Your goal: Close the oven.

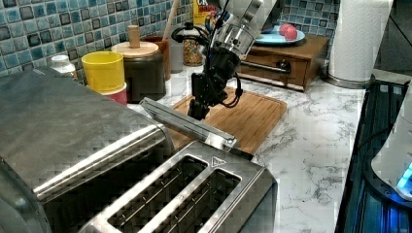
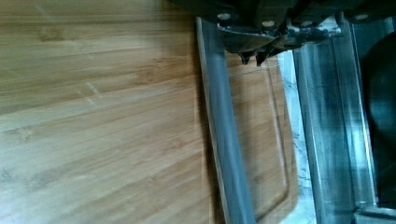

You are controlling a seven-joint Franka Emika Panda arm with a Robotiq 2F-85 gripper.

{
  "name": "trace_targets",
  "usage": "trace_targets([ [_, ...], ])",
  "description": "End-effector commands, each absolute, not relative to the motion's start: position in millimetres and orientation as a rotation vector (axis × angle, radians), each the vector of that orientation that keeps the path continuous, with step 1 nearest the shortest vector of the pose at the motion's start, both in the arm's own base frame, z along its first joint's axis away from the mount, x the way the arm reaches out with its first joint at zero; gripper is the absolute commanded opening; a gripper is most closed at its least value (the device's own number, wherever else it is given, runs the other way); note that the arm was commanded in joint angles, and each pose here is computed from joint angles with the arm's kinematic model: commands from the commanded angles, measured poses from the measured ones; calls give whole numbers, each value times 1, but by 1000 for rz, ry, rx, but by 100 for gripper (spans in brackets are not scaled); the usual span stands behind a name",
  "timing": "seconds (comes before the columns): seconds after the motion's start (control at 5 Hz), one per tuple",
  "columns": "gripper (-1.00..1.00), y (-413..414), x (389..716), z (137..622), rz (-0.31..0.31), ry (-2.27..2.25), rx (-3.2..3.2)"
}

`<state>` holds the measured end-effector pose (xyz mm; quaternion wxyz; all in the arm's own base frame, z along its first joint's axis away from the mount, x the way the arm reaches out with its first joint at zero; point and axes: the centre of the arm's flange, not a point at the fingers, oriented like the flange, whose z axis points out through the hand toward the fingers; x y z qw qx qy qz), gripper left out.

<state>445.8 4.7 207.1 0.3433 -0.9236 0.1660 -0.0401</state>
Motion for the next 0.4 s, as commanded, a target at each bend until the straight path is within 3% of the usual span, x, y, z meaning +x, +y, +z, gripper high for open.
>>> trace_targets([
  [0.2, -100, 170, 483, 386, -376, -31, -2321],
  [0.4, -100, 213, 497, 388, -310, -102, -2485],
])
